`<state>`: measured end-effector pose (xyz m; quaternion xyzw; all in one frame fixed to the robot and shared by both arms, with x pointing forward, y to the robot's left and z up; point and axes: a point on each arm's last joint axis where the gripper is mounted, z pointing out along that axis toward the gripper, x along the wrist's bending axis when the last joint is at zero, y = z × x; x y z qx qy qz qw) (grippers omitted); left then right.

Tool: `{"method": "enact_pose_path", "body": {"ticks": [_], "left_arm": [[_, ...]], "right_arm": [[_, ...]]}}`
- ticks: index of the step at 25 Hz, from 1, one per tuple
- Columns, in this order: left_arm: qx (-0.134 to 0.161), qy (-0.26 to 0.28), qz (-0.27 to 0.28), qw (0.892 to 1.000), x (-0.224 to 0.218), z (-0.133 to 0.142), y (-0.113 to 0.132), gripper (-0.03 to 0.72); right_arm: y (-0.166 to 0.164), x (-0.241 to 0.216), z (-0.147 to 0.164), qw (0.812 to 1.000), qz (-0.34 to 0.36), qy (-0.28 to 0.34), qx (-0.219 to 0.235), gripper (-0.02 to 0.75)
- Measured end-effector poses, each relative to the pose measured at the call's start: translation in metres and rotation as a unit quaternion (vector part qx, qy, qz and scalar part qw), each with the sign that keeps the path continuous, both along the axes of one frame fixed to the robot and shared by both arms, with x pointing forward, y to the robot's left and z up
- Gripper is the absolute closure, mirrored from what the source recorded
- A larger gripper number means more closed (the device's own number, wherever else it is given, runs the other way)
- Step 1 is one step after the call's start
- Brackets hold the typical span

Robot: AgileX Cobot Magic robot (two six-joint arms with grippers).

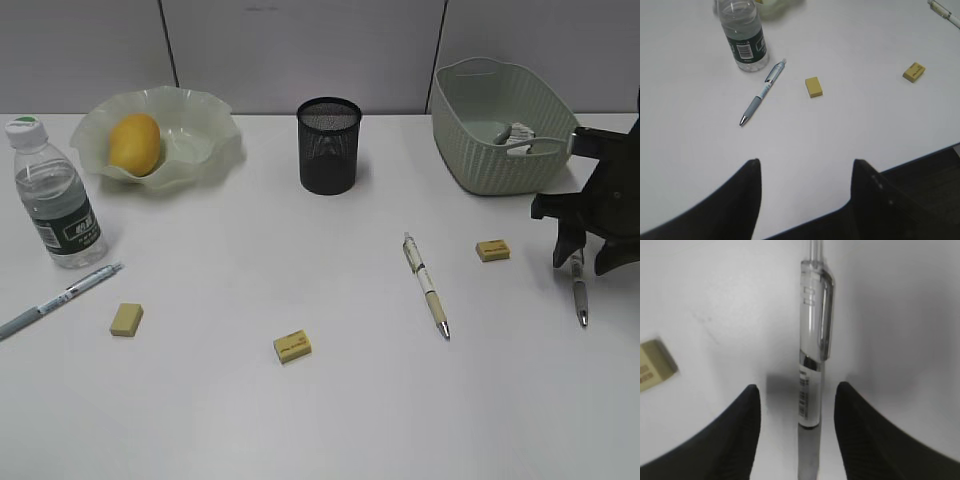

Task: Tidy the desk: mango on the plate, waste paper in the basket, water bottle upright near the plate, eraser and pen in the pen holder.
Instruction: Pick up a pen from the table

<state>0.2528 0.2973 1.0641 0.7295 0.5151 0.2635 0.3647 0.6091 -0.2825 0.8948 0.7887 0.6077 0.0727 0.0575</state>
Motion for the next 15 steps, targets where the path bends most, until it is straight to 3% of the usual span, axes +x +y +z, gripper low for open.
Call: {"method": "enact_pose_path", "body": {"ticks": [5, 11, 15], "left_arm": [[0.000, 0.000, 0.000, 1.000, 0.000, 0.000, 0.000, 0.253], [0.000, 0.000, 0.000, 1.000, 0.000, 0.000, 0.000, 0.253], [0.000, 0.000, 0.000, 1.000, 0.000, 0.000, 0.000, 0.253]], "right_arm": [[0.000, 0.000, -0.015, 1.000, 0.004, 0.020, -0.002, 0.368], [0.000, 0.002, -0.016, 1.000, 0.009, 0.012, -0.005, 0.593], [-0.001, 0.003, -0.016, 1.000, 0.014, 0.009, -0.009, 0.619]]}}
